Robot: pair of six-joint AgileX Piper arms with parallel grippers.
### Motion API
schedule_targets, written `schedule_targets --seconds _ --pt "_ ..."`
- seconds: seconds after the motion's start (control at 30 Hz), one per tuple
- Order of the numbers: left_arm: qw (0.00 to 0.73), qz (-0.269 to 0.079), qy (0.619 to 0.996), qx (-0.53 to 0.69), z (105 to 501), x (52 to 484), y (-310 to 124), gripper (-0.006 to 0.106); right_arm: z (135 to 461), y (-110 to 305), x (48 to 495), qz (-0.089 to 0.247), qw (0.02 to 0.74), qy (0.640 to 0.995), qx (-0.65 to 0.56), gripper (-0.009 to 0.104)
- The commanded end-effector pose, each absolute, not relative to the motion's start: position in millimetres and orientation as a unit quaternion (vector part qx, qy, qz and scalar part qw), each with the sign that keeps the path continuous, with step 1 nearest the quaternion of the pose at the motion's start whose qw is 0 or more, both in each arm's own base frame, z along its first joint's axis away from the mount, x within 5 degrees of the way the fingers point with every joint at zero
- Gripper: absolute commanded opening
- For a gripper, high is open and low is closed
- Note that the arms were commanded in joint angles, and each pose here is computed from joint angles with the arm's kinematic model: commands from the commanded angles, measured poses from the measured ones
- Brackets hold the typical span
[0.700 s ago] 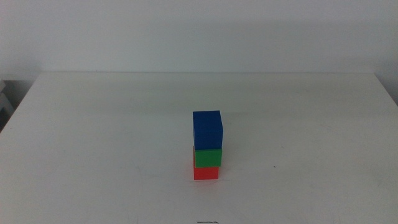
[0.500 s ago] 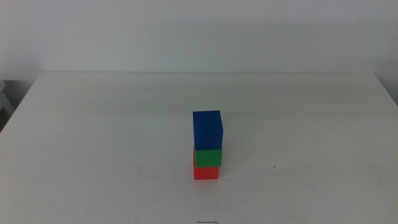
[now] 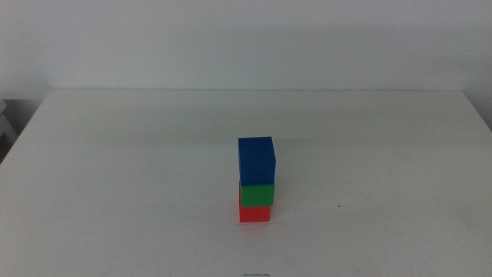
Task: Stack red cubes first, then green, then blue cubes in a specific spot.
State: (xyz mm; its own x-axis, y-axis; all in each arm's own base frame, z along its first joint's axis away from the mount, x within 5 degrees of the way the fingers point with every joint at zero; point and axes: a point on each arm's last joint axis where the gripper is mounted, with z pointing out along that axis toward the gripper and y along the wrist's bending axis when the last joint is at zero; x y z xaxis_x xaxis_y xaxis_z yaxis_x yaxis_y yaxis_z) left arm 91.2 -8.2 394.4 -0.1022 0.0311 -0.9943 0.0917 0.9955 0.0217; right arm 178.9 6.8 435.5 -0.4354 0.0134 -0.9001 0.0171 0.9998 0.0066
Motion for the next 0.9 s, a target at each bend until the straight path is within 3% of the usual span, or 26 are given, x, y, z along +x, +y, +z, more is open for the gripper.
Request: schedule_targets --seconds 0.0,0.23,0.53,0.73,0.87 --pt "0.726 -0.029 0.687 0.028 406.3 86.4 -7.1 0.092 459.4 5.7 173.1 -0.004 0.631 0.776 0.0 0.064" --pt "0.76 -0.027 0.649 0.024 365.9 59.0 -4.8 0.092 427.8 5.3 138.9 -0.009 0.702 0.712 -0.023 0.064" --pt "0.737 -0.027 0.675 0.024 298.0 49.7 -4.3 0.092 331.7 1.4 79.7 -0.009 0.692 0.721 -0.027 0.064" --pt "0.716 -0.026 0.697 0.024 267.6 56.0 -4.4 0.092 291.7 0.4 68.2 -0.01 0.679 0.733 -0.028 0.064" --pt "0.748 -0.019 0.663 0.02 253.3 61.1 -3.4 0.092 260.4 -0.4 60.6 -0.014 0.673 0.739 -0.031 0.064"
